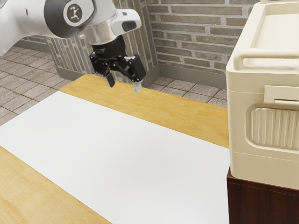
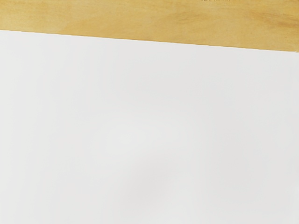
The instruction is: Pull the drawer handle with one arm to open the drawer
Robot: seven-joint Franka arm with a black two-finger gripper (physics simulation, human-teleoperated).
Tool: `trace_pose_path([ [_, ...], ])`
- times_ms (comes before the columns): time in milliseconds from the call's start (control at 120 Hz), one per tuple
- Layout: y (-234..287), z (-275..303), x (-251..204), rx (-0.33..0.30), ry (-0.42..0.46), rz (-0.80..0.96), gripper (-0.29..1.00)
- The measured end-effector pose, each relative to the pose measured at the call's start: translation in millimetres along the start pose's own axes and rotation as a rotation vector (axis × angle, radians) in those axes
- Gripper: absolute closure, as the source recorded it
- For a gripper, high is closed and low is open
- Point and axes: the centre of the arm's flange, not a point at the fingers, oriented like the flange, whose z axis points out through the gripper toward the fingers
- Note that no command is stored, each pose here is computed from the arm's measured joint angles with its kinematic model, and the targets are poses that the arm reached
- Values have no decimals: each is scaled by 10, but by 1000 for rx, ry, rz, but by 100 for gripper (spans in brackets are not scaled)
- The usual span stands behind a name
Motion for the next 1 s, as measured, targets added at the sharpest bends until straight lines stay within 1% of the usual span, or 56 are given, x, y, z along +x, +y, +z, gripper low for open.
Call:
trace_pose_path([
  [75,116,202,41,-40,-4,-36,0],
  [133,175,347,81,-94,3,-73,0],
  [208,366,368,116,-152,37,-95,0],
  [275,593,335,124,-186,69,-97,0],
  [350,758,351,125,-208,86,-108,0],
  [442,852,537,56,-225,79,-134,0],
  [583,1010,570,40,-245,128,-156,0],
  [667,1049,559,-20,-260,138,-166,0],
  [717,1057,561,-55,-287,128,-178,0],
  [792,1088,566,-81,-351,107,-196,0],
  [842,1109,566,-89,-378,98,-202,0],
  [900,1130,584,-96,-396,89,-207,0],
  [1000,1175,697,-121,-407,62,-209,0],
])
